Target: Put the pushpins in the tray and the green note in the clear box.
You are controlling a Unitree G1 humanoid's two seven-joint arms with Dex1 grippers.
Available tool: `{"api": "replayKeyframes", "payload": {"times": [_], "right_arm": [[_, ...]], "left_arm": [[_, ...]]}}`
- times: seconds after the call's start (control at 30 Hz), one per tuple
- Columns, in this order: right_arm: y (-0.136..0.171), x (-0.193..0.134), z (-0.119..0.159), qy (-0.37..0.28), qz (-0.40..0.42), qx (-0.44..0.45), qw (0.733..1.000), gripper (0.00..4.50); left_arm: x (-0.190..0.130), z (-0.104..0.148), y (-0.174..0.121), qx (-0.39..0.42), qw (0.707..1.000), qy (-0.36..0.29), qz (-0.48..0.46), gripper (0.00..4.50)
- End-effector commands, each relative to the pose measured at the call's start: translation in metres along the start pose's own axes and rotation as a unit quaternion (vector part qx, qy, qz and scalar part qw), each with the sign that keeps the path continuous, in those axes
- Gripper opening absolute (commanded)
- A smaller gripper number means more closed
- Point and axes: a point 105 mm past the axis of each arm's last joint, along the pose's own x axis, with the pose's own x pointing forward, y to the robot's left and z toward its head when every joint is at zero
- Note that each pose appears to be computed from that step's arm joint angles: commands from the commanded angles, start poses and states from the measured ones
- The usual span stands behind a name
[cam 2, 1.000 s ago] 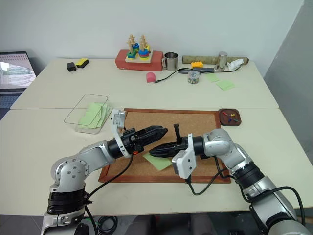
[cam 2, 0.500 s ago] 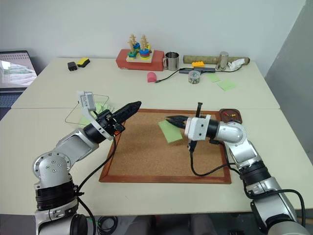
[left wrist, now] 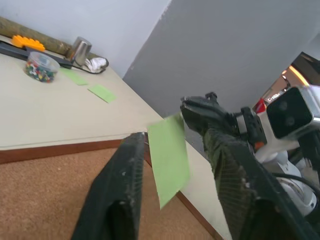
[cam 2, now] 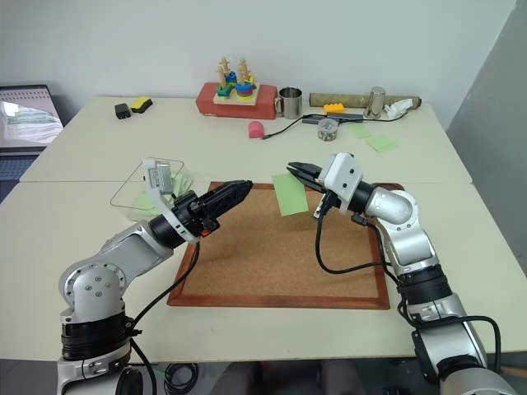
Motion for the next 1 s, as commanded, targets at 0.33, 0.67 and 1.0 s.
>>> {"api": "replayKeyframes", "payload": {"times": [0.33,0.67,1.0], "right_arm": [[0.003,0.005,0.043,-0.067,0.006,0.047,0.997,0.0],[0.016,0.009,0.053,-0.083,0.018,0.075,0.994,0.0],[0.014,0.011,0.05,-0.075,0.011,0.072,0.995,0.0]], "left_arm": [[0.012,-0.006,-0.017,-0.005,0.998,0.009,-0.062,4.46],[0.027,-0.011,-0.016,-0.029,0.997,-0.007,-0.071,4.11],[0.028,-0.016,-0.022,-0.032,0.996,-0.004,-0.085,2.21]]}}
